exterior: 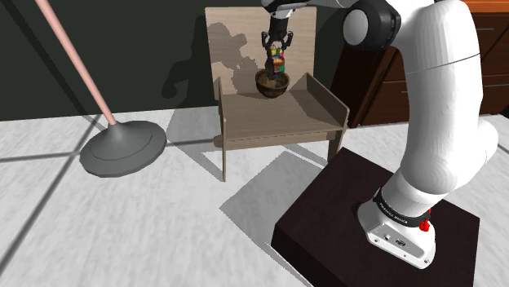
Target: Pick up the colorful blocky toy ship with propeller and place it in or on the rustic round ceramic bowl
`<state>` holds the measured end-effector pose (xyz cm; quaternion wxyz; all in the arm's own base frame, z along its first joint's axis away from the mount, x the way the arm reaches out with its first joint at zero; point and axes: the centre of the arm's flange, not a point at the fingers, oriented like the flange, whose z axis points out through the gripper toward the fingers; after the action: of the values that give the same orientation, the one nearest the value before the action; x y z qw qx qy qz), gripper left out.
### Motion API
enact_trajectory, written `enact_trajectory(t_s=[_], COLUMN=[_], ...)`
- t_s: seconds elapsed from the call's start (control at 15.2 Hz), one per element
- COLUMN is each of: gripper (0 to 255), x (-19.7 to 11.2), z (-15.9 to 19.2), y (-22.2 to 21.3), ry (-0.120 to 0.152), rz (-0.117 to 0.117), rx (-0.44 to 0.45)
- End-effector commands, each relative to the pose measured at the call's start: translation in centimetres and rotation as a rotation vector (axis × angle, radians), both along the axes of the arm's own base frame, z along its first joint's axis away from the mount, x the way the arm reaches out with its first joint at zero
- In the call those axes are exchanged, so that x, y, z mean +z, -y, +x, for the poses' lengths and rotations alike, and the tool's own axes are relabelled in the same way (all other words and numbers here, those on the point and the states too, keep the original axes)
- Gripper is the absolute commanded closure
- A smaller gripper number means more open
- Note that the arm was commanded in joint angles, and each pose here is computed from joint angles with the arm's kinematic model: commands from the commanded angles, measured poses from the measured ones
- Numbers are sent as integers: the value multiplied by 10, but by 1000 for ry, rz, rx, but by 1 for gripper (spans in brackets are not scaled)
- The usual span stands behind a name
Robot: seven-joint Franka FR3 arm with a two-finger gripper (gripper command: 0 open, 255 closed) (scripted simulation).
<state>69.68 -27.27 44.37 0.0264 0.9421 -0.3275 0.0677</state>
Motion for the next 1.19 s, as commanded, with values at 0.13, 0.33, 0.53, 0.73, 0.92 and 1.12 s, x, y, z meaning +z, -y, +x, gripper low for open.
enact_trajectory(t_s=[0.13, 0.33, 0.53, 0.73, 0.92, 1.12], gripper=[0, 0, 0, 0, 0, 0], x=[1, 1, 40, 50, 50, 50], z=[0, 0, -4, -6, -6, -6], y=[0, 0, -4, -5, -5, -5], ry=[2, 2, 2, 2, 2, 2], rz=[-1, -1, -1, -1, -1, -1], rx=[0, 0, 0, 0, 0, 0])
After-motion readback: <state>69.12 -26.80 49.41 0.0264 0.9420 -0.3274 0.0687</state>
